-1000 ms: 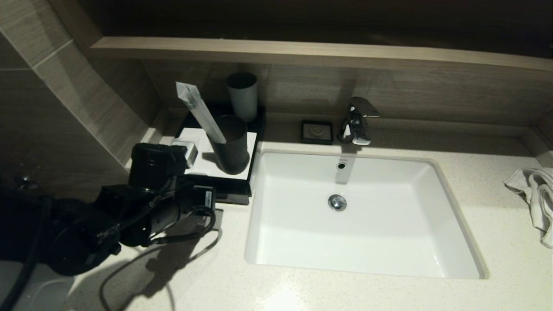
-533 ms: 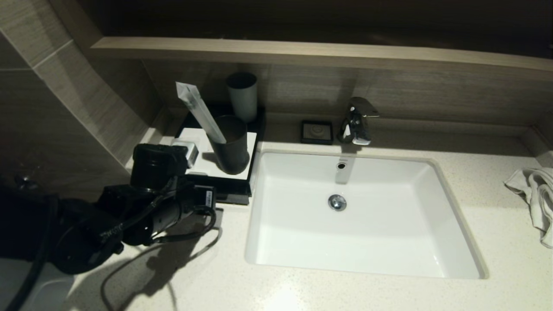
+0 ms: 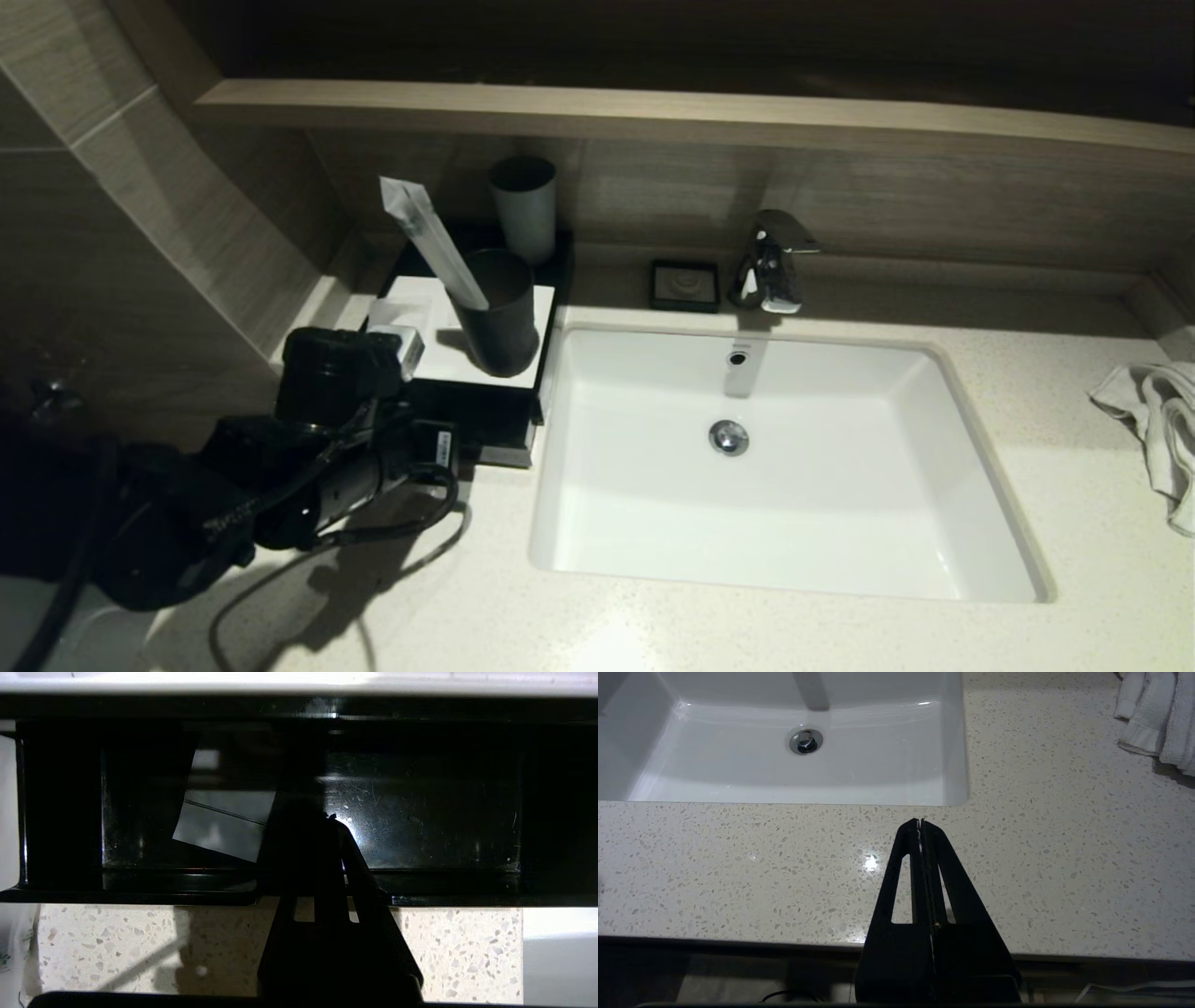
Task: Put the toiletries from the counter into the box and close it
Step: Open the drawer
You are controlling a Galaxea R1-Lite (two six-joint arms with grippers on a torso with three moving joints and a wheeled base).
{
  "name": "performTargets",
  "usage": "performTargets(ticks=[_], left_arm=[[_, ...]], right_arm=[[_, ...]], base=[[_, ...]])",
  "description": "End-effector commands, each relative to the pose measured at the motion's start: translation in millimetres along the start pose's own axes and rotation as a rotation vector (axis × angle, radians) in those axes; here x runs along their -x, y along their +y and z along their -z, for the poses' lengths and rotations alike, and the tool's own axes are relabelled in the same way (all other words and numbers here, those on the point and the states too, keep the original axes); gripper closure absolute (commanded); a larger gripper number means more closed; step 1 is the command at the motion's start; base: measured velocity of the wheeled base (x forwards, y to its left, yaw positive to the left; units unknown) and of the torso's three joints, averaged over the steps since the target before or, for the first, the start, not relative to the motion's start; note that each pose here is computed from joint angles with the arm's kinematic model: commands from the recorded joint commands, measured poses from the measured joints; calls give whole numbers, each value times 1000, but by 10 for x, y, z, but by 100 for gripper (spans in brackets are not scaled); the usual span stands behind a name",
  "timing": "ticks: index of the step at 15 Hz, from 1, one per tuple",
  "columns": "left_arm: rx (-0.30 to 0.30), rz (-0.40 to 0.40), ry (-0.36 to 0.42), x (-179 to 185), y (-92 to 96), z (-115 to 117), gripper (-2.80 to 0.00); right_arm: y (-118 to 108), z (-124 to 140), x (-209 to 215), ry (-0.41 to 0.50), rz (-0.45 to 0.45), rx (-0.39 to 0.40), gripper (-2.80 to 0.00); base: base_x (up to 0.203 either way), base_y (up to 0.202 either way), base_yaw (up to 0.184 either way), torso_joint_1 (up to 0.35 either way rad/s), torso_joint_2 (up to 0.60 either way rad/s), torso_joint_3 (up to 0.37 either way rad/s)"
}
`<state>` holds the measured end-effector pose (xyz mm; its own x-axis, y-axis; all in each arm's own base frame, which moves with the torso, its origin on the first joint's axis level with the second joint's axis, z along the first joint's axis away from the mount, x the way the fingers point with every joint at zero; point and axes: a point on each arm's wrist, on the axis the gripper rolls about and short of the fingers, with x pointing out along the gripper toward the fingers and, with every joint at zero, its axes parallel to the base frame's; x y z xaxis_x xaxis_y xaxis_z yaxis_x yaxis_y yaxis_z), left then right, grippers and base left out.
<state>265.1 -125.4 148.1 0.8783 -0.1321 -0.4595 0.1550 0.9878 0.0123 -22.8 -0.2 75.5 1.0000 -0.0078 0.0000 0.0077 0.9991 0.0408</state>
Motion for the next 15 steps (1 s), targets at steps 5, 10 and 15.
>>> performTargets(ticks=[5,10,15], left_arm=[[9,2,-23,226,68,29,0],[4,12,-17,463,122,80,0],[-12,34,1,629,131,145,0]], right_arm=[[0,0,0,0,0,-1,0],[0,0,0,0,0,-1,0],[0,0,0,0,0,-1,0]], base=[[0,0,0,0,0,0],[0,0,0,0,0,0],[0,0,0,0,0,0]])
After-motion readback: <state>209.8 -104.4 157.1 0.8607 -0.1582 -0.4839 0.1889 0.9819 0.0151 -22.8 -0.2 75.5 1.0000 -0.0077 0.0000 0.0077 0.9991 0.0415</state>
